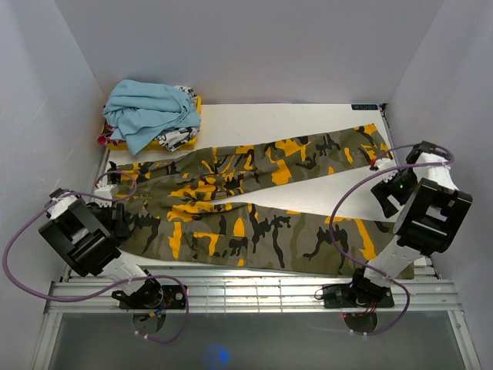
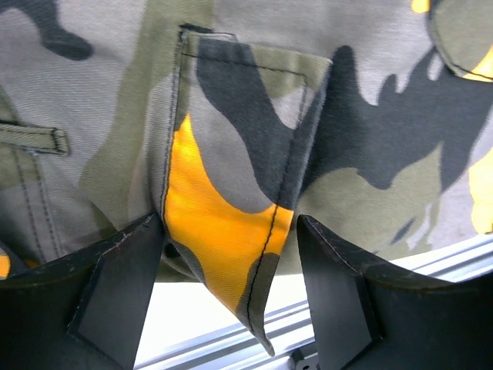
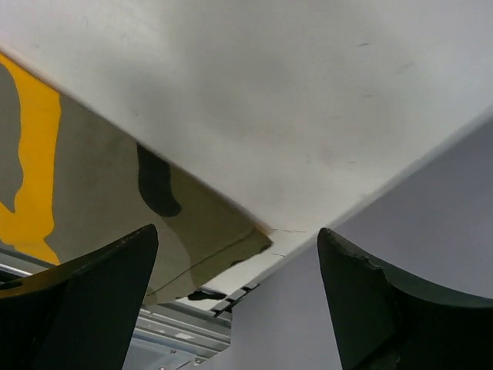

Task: Fold and stack the trousers
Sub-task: Flatten the trousers out

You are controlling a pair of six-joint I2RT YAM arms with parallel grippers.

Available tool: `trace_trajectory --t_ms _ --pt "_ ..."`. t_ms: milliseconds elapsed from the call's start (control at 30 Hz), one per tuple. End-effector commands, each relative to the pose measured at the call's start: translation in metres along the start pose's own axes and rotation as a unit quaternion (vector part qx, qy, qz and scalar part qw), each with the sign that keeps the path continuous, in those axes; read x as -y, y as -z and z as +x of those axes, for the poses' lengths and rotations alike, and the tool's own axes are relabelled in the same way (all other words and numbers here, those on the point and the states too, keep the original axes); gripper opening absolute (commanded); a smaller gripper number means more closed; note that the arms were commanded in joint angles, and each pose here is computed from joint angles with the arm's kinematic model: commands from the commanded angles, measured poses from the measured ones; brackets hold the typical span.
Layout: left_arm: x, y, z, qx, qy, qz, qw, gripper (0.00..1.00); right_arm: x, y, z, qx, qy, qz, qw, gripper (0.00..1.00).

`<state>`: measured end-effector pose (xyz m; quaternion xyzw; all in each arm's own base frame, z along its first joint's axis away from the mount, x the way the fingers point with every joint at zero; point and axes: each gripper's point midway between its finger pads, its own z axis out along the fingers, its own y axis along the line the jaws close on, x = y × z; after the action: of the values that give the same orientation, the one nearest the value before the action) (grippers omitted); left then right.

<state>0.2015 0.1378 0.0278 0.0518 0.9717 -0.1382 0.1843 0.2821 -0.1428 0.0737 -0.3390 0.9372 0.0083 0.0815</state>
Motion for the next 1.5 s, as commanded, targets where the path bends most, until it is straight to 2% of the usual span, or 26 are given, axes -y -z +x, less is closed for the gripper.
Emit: trace_trajectory --t_ms 0,33,100,167,267,300,367,400,467,633,767,800,867,900,933,967,1000,1100,1233,1267,1333,1400,1433,1467 --pt "0.009 0.011 -0.015 0.031 -0.013 0.021 0.999 0.80 -0.015 -0.022 0.024 -0.035 0.093 -0.013 0.995 0.91" --pt "0.010 0.012 -0.016 0.036 -0.015 0.021 0.999 0.80 -0.027 -0.034 0.033 -0.039 0.095 -0.022 0.995 0.91" --pt "0.013 0.014 -0.018 0.043 -0.022 0.021 0.999 0.81 -0.015 -0.040 0.037 -0.045 0.107 0.024 0.993 0.93" --pt "0.016 0.014 -0.016 0.044 -0.026 0.024 0.998 0.81 -0.024 -0.052 0.044 -0.048 0.120 0.022 0.991 0.93" --pt "0.018 0.015 -0.015 0.044 -0.033 0.024 0.998 0.81 -0.030 -0.067 0.052 -0.053 0.138 0.027 0.989 0.83" --pt "0.018 0.016 -0.017 0.047 -0.035 0.022 0.998 0.81 -0.032 -0.071 0.055 -0.057 0.145 0.031 0.987 0.67" --pt "0.018 0.019 -0.021 0.053 -0.038 0.020 0.998 0.81 -0.029 -0.078 0.058 -0.061 0.154 0.047 0.985 0.41" --pt "0.018 0.020 -0.022 0.056 -0.037 0.021 0.997 0.80 -0.029 -0.082 0.059 -0.061 0.161 0.047 0.984 0.10" --pt "0.018 0.022 -0.025 0.060 -0.037 0.023 0.997 0.78 -0.018 -0.082 0.053 -0.055 0.161 0.059 0.984 0.08" --pt "0.010 0.021 -0.026 0.050 -0.036 0.018 0.998 0.69 0.057 -0.064 -0.001 -0.025 0.133 0.115 0.984 0.08" --pt "0.003 0.016 -0.016 0.023 -0.035 0.011 0.999 0.58 0.075 -0.067 -0.027 -0.028 0.139 0.109 0.984 0.08" --pt "0.002 0.012 -0.010 0.012 -0.037 0.014 0.999 0.57 0.070 -0.071 -0.032 -0.030 0.147 0.100 0.984 0.12" --pt "0.000 0.007 0.007 -0.020 -0.044 0.005 0.999 0.61 0.060 -0.074 -0.035 -0.030 0.149 0.090 0.984 0.26" --pt "0.001 0.001 0.019 -0.031 -0.051 0.000 0.998 0.64 0.054 -0.073 -0.039 -0.025 0.149 0.087 0.985 0.46" --pt "-0.001 -0.002 0.026 -0.041 -0.055 -0.009 0.998 0.65 0.048 -0.073 -0.039 -0.023 0.144 0.079 0.986 0.58" --pt "-0.002 -0.005 0.034 -0.051 -0.057 -0.016 0.997 0.65 0.042 -0.072 -0.042 -0.013 0.133 0.073 0.988 0.80" --pt "-0.005 -0.012 0.051 -0.078 -0.056 -0.030 0.995 0.66 0.039 -0.067 -0.045 -0.006 0.131 0.073 0.989 0.90" --pt "-0.023 -0.017 0.078 -0.129 -0.050 -0.073 0.988 0.62 0.032 -0.046 -0.056 0.024 0.117 0.070 0.990 0.90" --pt "-0.041 -0.002 0.089 -0.145 -0.060 -0.092 0.983 0.54 0.022 -0.007 -0.068 0.058 0.115 0.060 0.990 0.92" --pt "-0.046 0.004 0.089 -0.146 -0.079 -0.095 0.982 0.51 0.009 -0.002 -0.066 0.062 0.116 0.035 0.991 0.93" --pt "-0.053 0.014 0.087 -0.143 -0.086 -0.100 0.981 0.51 -0.001 0.007 -0.067 0.067 0.128 0.020 0.989 0.97" --pt "-0.062 0.025 0.064 -0.113 -0.103 -0.102 0.983 0.58 -0.015 0.004 -0.061 0.064 0.129 -0.008 0.990 0.99" --pt "-0.053 0.028 0.060 -0.106 -0.100 -0.080 0.986 0.62 -0.024 -0.003 -0.055 0.057 0.128 -0.023 0.990 1.00" --pt "-0.054 0.037 0.036 -0.068 -0.119 -0.070 0.988 0.68 -0.028 -0.007 -0.053 0.056 0.126 -0.033 0.990 1.00"
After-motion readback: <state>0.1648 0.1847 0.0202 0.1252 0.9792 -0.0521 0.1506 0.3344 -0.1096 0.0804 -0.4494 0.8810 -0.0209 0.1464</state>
